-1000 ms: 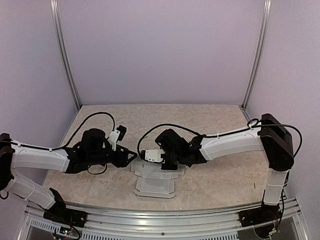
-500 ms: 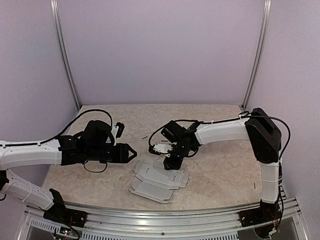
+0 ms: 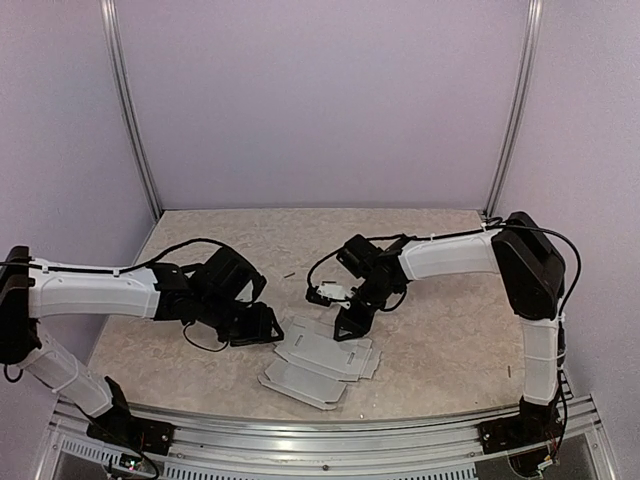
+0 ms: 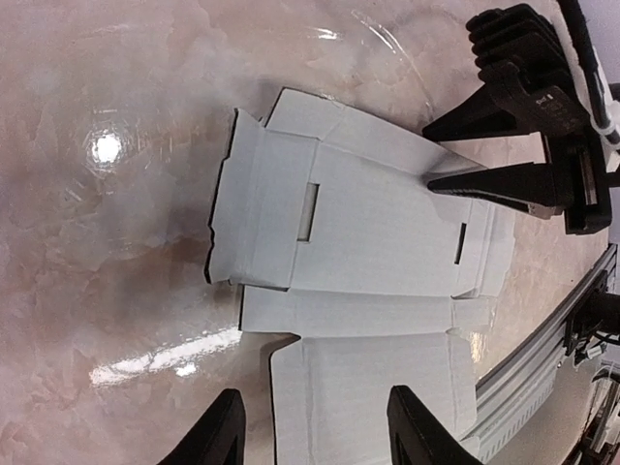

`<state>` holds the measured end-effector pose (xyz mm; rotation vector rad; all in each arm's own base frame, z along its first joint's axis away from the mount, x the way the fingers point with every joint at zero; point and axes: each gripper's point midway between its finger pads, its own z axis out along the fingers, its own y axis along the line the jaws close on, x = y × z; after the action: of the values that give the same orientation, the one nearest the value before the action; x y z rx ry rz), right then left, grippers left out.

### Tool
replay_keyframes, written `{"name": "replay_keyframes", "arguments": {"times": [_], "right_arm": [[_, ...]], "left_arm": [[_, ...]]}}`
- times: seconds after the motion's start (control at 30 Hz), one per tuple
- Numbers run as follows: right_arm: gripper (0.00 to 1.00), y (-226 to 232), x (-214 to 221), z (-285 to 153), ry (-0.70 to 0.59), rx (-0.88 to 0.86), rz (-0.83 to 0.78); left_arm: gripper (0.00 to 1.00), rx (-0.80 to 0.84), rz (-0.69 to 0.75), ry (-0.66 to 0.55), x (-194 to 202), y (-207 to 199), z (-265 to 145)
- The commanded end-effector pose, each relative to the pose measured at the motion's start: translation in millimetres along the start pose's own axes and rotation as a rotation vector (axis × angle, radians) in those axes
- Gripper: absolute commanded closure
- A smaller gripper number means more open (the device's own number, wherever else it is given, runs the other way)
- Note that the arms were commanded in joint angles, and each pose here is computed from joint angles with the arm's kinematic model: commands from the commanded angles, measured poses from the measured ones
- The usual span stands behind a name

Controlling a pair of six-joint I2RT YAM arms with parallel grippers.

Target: Fold the paper box

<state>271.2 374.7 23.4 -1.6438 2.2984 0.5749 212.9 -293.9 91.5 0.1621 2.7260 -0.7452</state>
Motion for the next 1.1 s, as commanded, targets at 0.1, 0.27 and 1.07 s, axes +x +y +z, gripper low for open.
{"name": "replay_keyframes", "arguments": {"times": [0.1, 0.27, 1.07], "right_arm": [[0.73, 12, 10, 6, 0.012, -0.059, 0.014], [0.89, 12, 15, 7, 0.018, -0.068, 0.033], [0.97, 2, 11, 0, -0.006, -0.014, 0.06]], "left_arm": [[0.51, -0.013, 0.028, 0.064, 1, -7, 21], [0.51, -0.042, 0.031, 0.109, 7, -1, 37], [0.5, -0.081, 0.077, 0.155, 12, -2, 51]]}}
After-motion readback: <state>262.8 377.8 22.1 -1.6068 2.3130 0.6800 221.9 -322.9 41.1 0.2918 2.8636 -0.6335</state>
